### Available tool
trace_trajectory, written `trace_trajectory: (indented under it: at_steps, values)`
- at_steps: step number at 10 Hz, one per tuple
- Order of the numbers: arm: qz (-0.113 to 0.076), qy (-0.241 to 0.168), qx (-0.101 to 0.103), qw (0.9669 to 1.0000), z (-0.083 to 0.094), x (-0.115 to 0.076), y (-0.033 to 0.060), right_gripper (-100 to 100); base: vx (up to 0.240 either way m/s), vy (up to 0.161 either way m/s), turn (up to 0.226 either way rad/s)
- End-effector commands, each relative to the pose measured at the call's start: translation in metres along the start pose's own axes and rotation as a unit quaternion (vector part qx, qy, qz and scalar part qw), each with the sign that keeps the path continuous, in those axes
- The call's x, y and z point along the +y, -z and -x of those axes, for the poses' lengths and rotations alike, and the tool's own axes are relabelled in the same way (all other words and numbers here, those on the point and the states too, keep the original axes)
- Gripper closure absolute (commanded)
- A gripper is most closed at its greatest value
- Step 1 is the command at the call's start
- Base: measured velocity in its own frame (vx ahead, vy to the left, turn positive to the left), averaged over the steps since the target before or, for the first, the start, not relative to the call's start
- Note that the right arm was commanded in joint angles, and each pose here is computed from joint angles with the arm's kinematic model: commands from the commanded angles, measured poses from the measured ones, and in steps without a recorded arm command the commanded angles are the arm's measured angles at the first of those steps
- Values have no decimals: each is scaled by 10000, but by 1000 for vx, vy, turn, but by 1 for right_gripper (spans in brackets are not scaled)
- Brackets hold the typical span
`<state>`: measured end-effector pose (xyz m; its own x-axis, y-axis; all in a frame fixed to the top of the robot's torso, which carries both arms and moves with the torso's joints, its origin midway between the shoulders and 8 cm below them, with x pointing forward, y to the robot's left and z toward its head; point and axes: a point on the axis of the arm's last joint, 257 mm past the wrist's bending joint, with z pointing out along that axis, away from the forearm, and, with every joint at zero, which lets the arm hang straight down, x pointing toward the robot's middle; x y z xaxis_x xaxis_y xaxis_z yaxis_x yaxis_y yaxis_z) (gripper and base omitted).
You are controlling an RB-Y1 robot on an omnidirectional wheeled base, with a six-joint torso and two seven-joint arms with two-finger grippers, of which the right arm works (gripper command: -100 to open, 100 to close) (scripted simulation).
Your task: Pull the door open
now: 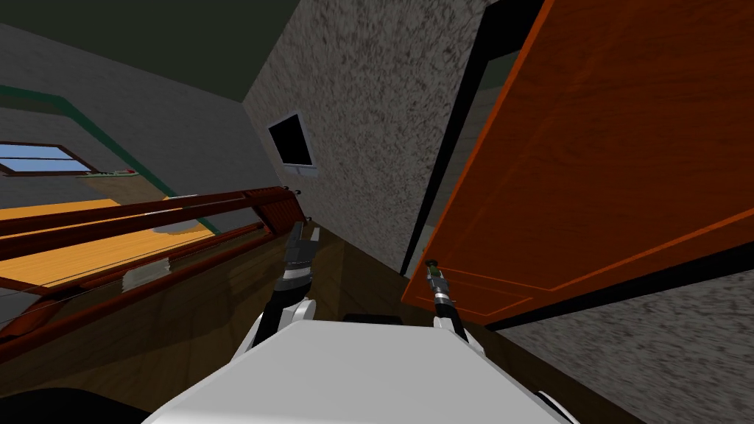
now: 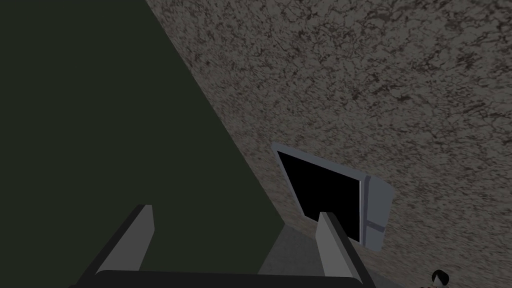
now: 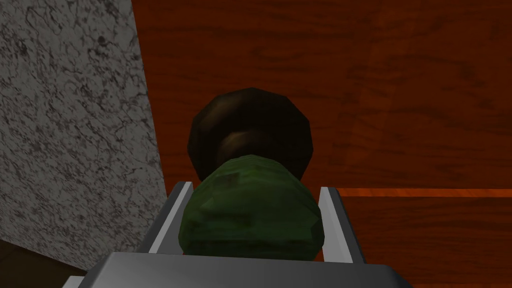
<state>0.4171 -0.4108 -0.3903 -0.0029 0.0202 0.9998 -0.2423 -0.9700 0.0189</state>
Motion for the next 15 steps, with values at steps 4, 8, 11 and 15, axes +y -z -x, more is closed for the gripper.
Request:
trace_trajectory:
  at_steps: [4, 8, 11, 15]
  values:
    - [-27, -20, -33, 10000, 30, -45, 20, 100, -18, 1, 5]
    - [-297, -25, -18, 9996, 25, 36, 133, 100, -211, -67, 173]
    - [-527, -53, -12, 9986, 16, 66, 221, 100, -200, -43, 151]
    - [-693, -72, -52, 9976, 34, 91, 301, 100, -170, -51, 128]
